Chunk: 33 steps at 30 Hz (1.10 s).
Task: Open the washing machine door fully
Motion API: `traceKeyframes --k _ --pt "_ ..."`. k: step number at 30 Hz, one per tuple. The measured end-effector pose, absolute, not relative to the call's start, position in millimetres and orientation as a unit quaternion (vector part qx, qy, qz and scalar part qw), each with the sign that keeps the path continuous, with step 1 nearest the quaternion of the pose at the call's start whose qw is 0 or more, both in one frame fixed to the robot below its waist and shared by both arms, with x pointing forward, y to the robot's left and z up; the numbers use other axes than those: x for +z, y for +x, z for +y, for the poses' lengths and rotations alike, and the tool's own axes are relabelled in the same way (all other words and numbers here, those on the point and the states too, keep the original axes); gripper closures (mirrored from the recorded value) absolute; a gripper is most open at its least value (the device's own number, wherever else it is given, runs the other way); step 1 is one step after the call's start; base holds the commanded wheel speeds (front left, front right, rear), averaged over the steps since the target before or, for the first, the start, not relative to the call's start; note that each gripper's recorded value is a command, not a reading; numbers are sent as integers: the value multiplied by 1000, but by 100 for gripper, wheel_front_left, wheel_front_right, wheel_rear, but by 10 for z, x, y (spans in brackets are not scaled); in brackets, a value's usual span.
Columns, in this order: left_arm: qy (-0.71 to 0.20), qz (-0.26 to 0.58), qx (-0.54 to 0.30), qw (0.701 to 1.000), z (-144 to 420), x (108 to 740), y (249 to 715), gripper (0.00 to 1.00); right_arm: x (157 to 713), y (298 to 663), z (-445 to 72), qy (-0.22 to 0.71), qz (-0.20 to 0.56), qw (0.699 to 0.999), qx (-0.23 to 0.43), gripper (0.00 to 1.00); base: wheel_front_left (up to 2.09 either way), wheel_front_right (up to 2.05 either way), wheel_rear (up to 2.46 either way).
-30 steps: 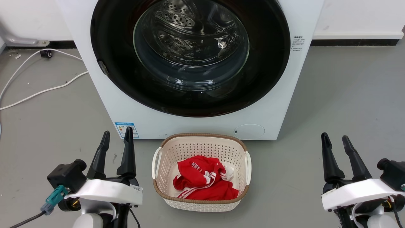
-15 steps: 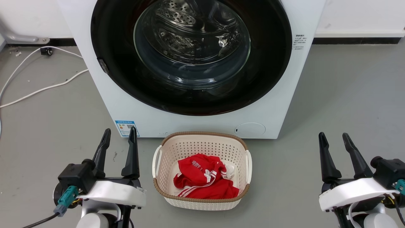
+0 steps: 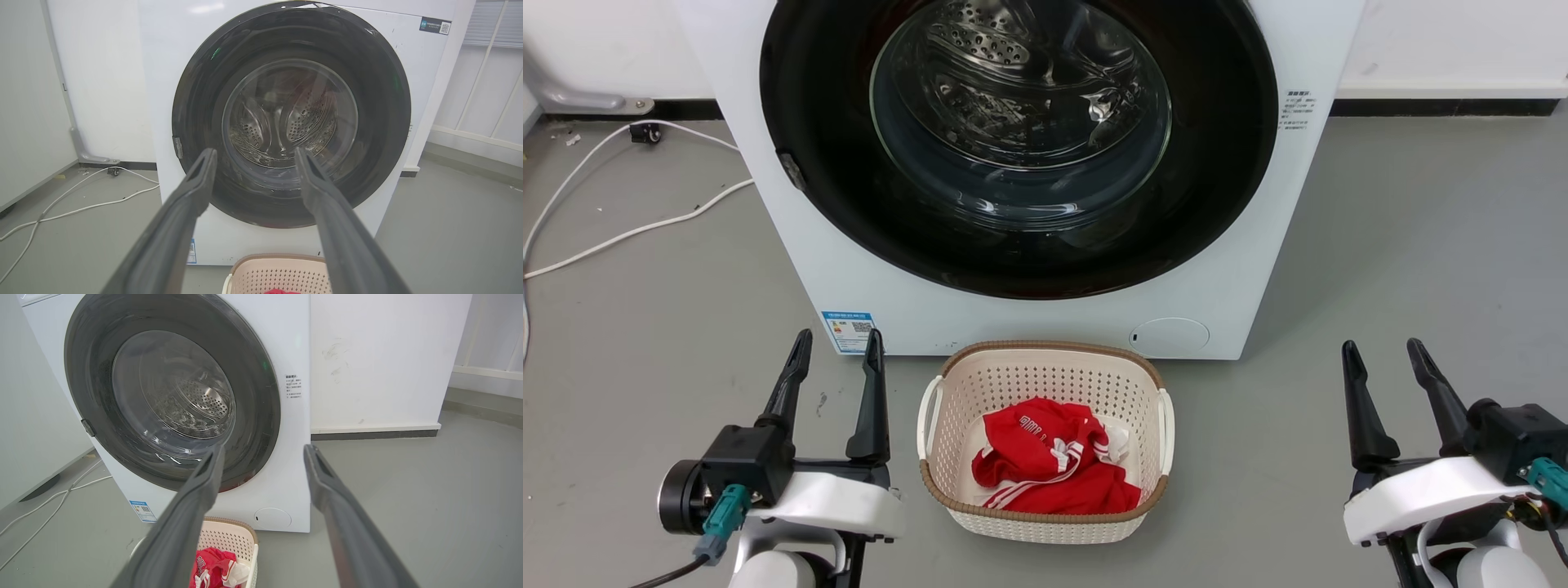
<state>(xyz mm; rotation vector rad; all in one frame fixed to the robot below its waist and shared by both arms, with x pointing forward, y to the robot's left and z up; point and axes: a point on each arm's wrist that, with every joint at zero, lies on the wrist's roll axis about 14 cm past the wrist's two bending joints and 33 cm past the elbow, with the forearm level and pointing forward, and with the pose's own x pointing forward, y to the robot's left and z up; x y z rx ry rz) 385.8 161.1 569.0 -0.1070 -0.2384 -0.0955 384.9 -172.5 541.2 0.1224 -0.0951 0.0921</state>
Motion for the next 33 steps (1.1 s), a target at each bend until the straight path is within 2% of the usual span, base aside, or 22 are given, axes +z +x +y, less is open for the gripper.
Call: traceKeyframes --k 22,33 --pt "6 -130 -45 990 1587 5667 3816 0 5392 3850 -1737 12 -50 998 45 0 0 0 0" --pt "0 -128 -41 991 1600 5639 3810 0 5362 3859 -1748 11 -47 998 43 0 0 0 0"
